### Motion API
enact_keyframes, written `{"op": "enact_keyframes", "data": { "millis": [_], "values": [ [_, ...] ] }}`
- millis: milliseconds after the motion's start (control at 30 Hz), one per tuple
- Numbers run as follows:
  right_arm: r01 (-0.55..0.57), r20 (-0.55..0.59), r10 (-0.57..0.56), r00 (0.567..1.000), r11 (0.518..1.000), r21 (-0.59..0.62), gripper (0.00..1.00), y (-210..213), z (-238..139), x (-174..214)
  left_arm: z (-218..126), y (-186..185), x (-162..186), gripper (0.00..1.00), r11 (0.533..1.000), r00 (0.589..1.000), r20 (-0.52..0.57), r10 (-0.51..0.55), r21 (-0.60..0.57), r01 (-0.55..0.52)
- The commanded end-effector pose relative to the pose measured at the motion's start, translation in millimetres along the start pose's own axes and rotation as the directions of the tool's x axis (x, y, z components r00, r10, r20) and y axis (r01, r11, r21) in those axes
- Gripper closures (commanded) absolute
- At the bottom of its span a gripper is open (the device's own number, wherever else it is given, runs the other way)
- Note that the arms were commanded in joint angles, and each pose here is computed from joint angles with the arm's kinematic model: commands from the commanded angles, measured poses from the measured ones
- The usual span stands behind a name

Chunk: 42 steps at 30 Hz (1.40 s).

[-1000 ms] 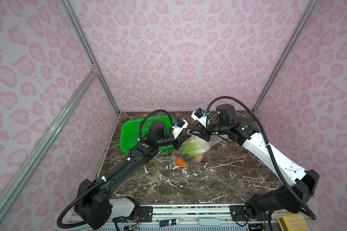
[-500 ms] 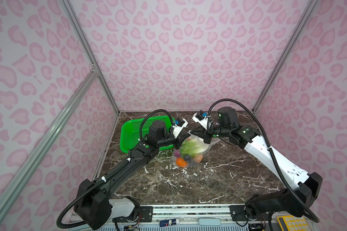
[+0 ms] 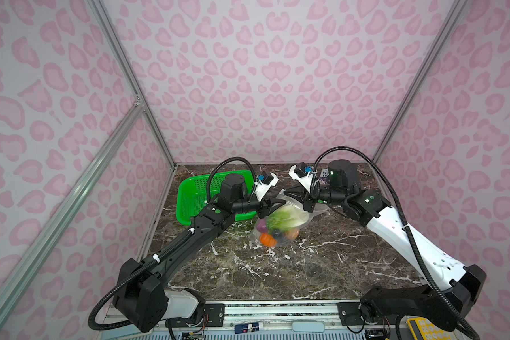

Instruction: Place the food in the zip-top bag and seal the zipper

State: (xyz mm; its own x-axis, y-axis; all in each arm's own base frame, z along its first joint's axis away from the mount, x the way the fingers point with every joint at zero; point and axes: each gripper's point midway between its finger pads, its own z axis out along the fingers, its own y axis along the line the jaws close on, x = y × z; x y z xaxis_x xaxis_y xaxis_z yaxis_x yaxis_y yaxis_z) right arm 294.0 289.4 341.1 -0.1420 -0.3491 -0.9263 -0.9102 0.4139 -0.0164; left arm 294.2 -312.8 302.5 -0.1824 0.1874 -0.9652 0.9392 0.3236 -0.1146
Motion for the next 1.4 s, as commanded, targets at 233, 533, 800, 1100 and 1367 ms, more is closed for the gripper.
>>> {"op": "enact_keyframes", "data": {
  "millis": [233,533,800,1100,1367],
  "values": [
    [0.015,0.047,-0.013,0.999,0.999,-0.045,1.00,4.9,-0.2,-15.6,8.2,-15.0,-22.9,0.76,0.987,0.998,0.027,0.050,0.149,-0.054],
    [-0.056,-0.014,0.056,0.998,0.998,-0.021,1.00,-12.2,-7.1,22.1,2.3,-8.8,-28.6,0.96,0.991,0.994,0.057,0.092,0.089,-0.097],
    [-0.057,0.013,0.057,0.998,0.998,0.029,1.00,-20.6,-19.7,36.3,-7.3,-5.0,-32.8,0.96,0.993,0.989,0.094,0.111,0.028,-0.114],
    [-0.044,0.045,0.042,0.998,0.998,0.041,1.00,-18.8,-10.3,31.9,-9.2,-22.3,-39.6,0.96,0.986,0.990,0.110,0.083,0.132,-0.098],
    [0.000,0.044,-0.001,0.999,1.000,0.025,1.00,-15.3,9.6,22.7,-8.7,-36.0,-36.6,0.96,0.976,0.993,0.105,0.059,0.204,-0.079]
  ]
}}
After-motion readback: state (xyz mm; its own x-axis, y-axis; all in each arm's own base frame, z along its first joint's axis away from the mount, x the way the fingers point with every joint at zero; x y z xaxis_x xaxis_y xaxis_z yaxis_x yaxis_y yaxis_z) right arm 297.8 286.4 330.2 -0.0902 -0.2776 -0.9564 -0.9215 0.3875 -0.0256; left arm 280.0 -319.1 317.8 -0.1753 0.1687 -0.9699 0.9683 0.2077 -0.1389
